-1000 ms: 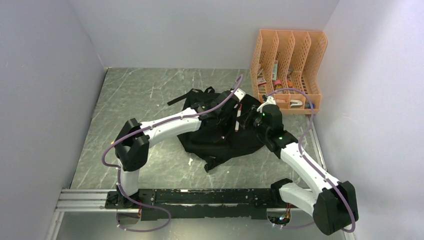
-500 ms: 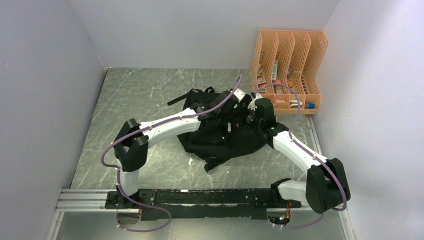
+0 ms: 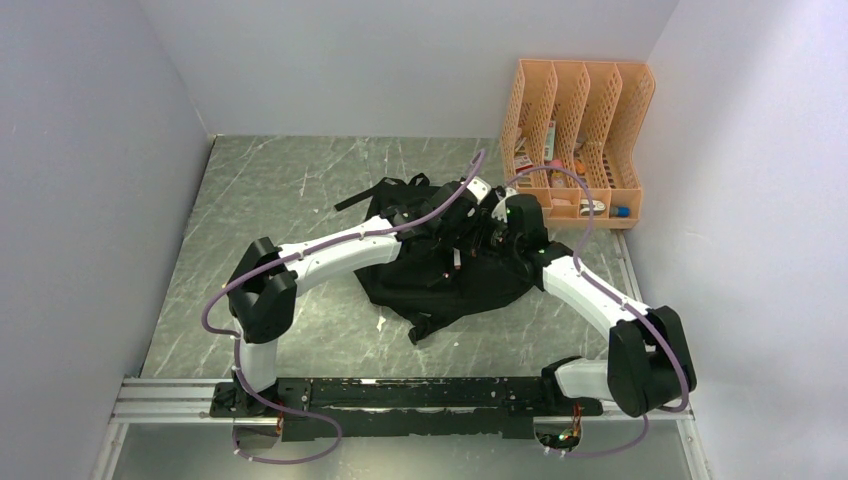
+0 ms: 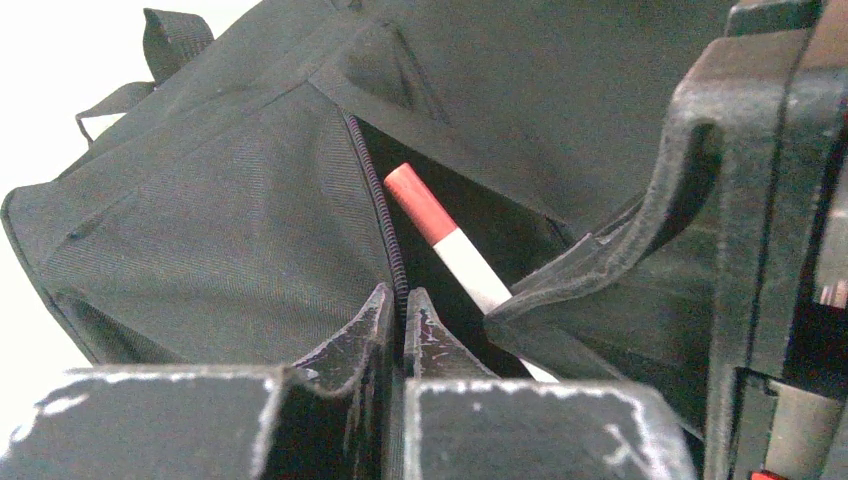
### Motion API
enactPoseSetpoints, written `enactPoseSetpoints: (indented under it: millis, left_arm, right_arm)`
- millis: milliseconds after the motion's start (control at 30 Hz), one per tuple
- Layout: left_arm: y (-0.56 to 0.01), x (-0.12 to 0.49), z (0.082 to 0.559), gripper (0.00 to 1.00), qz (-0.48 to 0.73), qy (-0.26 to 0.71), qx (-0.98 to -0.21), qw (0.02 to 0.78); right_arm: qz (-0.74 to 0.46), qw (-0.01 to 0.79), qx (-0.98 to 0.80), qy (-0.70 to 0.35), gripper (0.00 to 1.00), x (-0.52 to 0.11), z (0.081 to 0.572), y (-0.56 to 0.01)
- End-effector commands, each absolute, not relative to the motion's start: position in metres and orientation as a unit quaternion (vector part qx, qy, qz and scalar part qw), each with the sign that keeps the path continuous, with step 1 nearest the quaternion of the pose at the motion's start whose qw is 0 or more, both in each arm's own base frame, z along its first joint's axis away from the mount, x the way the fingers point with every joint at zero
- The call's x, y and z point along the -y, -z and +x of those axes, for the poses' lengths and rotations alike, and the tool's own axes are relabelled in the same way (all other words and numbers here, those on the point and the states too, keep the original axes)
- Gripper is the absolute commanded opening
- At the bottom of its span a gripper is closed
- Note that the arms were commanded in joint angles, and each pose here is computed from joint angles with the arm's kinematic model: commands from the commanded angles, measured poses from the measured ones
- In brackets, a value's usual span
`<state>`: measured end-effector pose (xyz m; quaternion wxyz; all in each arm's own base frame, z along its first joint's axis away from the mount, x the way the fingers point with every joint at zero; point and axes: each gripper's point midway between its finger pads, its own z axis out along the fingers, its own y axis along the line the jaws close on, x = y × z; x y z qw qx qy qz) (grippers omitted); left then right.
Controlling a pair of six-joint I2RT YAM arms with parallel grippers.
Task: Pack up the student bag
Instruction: Place the stationery in the student bag.
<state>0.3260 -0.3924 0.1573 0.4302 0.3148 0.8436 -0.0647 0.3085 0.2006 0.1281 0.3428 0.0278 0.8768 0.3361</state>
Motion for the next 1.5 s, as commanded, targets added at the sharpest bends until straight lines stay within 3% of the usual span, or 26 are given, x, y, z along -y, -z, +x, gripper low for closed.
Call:
enactPoseSetpoints:
  millis: [0,833,1100,1467]
  left_arm:
    - [-0.185,0.398,0.324,0.05,0.304,0.093,-0.832,0.455]
    - [-0.189,0.394,0.321,0.05,0.297,0.099,-0.832,0.459]
    - [-0.187,0.395,0.321,0.05,0.296,0.100,-0.832,0.458]
    - [-0.186,0.394,0.321,0.05,0.295,0.097,-0.834,0.456]
  right_arm:
    - [0.018,0.349,-0.869,-0.351,0.00,-0.206,0.315,-0.137]
    - [0.037,0.347,-0.846,-0.403,0.00,-0.228,0.339,-0.136]
    - [0.035,0.333,-0.850,-0.407,0.25,-0.230,0.334,-0.125]
    - [0.035,0.340,-0.851,-0.399,0.33,-0.227,0.332,-0.127]
